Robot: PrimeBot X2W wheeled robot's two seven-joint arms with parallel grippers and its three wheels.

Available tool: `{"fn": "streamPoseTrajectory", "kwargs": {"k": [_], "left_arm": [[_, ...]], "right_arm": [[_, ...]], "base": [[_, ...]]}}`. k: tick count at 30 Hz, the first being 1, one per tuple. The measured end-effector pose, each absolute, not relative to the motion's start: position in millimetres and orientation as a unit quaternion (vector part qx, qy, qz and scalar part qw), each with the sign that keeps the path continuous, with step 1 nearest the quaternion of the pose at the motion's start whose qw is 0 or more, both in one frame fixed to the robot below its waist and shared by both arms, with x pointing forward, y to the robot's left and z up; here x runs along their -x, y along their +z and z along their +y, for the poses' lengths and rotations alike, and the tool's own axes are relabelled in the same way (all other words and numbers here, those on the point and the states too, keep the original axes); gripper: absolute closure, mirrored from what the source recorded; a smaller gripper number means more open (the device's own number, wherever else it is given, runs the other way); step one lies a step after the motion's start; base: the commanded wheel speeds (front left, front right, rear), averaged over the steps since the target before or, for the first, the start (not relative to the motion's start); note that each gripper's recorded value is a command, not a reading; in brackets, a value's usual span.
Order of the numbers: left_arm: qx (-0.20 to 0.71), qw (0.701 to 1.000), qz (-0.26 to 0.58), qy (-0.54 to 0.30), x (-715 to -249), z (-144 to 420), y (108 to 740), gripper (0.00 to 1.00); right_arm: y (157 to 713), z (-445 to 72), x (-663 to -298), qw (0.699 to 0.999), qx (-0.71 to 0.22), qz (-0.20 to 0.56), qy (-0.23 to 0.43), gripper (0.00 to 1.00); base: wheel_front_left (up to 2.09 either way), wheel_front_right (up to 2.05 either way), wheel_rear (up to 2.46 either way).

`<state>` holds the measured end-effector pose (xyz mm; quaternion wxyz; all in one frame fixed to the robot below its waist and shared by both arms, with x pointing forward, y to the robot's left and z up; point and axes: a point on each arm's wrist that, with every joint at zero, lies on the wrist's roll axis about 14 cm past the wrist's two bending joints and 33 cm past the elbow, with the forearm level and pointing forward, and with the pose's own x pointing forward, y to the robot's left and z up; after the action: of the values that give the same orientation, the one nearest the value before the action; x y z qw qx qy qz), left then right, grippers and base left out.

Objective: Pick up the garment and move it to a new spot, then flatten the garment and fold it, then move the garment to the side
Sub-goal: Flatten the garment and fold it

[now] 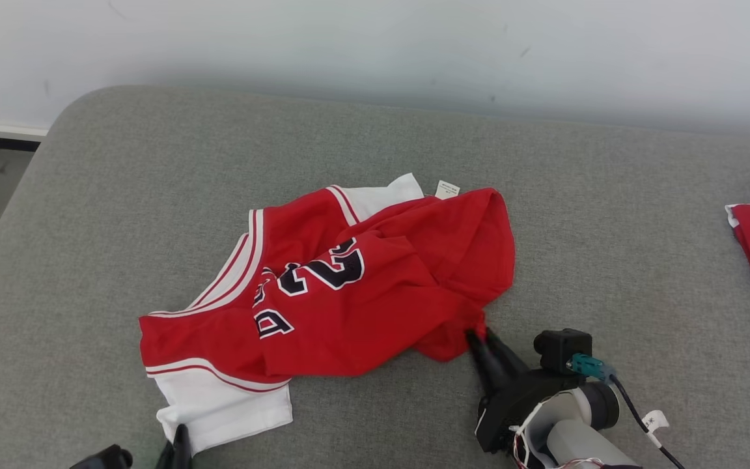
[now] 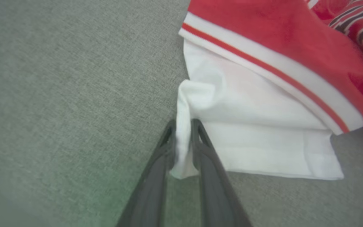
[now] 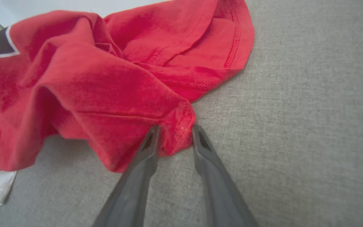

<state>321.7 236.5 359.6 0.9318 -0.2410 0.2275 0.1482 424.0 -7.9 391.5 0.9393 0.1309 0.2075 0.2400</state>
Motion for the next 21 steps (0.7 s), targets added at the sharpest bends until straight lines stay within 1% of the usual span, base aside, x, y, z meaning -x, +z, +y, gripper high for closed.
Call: {"fn": "streamPoseTrajectory", "kwargs": {"k": [6,9,12,16,18,21], "left_arm": [[0.253,0.932,0.215,0.141,-327,232,360,1.0],[0.244,0.94,0.199,0.128,-331,230,368,1.0],[0.249,0.948,0.164,0.112,-336,226,388,1.0],[0.25,0.956,0.131,0.073,-342,217,418,1.0],[0.24,0.964,0.104,0.049,-354,213,443,1.0],[0.235,0.97,0.057,0.0,-383,199,493,1.0]], "right_arm": [[391,-6,-425,0.938,-0.137,0.212,0.239,1.0],[403,-8,-430,0.941,-0.143,0.192,0.237,1.0],[427,-22,-441,0.951,-0.148,0.148,0.229,1.0],[431,-51,-438,0.959,-0.145,0.127,0.206,1.0],[435,-57,-437,0.961,-0.144,0.118,0.203,1.0],[453,-62,-447,0.962,-0.159,0.097,0.199,1.0]], "base": [[0.0,0.0,0.0],[0.0,0.0,0.0],[0.0,0.0,0.0],[0.0,0.0,0.0],[0.0,0.0,0.0],[0.0,0.0,0.0]]}}
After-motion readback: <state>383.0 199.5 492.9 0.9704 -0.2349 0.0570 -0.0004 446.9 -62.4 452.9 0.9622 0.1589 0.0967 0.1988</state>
